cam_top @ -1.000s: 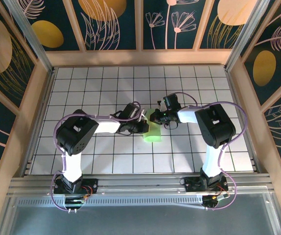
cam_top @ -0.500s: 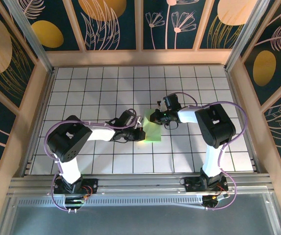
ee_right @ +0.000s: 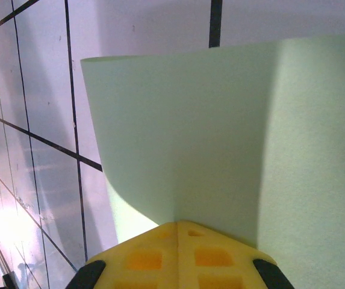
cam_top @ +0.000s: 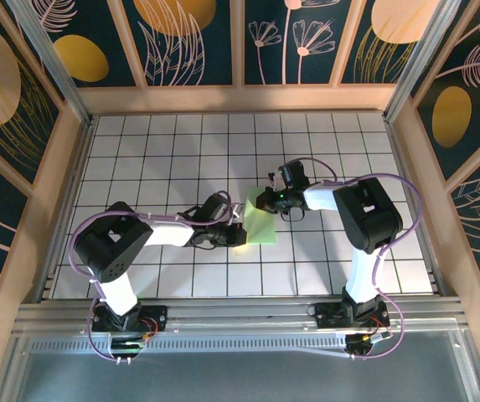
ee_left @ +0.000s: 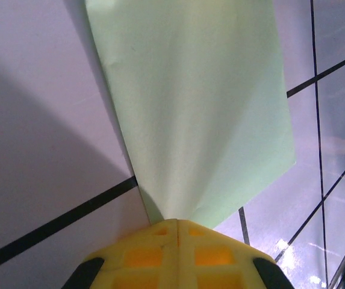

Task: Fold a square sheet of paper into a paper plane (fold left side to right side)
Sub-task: First fold the square sheet of paper in half at the center of the table, then hold the square sheet of paper at the center of the table.

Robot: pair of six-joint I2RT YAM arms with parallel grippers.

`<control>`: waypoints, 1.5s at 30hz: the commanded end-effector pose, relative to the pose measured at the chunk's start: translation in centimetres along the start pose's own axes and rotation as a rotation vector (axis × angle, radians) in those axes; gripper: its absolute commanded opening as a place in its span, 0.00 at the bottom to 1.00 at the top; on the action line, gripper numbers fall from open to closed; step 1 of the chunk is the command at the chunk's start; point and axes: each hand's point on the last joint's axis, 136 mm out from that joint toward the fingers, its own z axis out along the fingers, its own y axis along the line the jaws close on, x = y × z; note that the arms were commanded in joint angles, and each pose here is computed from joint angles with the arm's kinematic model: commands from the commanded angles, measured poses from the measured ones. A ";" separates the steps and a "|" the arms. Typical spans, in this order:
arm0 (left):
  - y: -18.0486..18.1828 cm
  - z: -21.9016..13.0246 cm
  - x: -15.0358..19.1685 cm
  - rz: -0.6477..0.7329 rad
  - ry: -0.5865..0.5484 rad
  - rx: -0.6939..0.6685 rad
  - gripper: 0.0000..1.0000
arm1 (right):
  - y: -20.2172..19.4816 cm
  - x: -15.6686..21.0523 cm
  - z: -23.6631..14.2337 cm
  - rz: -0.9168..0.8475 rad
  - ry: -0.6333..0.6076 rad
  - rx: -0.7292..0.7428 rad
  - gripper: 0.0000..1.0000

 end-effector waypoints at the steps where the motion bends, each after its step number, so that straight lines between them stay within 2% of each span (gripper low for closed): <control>1: 2.9 -0.1 5.4 -0.081 0.171 -0.096 0.00 | -5.0 2.1 0.6 0.068 0.054 0.169 0.00; 12: 2.2 -0.8 5.0 -0.063 0.150 -0.089 0.00 | -4.9 2.3 0.7 0.057 0.062 0.171 0.00; 20: -2.3 -3.3 -1.3 -0.008 0.018 0.044 0.00 | -4.3 2.2 0.8 0.039 0.060 0.162 0.00; 27: -3.0 -0.1 -5.2 0.041 0.025 0.044 0.00 | -4.2 2.2 0.8 0.040 0.062 0.166 0.00; 34: -1.4 2.5 -5.2 0.009 0.072 0.013 0.00 | -3.7 2.2 0.9 0.032 0.064 0.153 0.00; 42: 0.2 3.0 -3.7 -0.044 0.101 -0.018 0.00 | -0.7 0.3 -0.2 -0.002 0.021 0.076 0.00; 45: 0.9 3.0 -3.0 -0.069 0.107 -0.032 0.00 | 1.1 -1.2 -1.5 -0.032 -0.029 0.053 0.09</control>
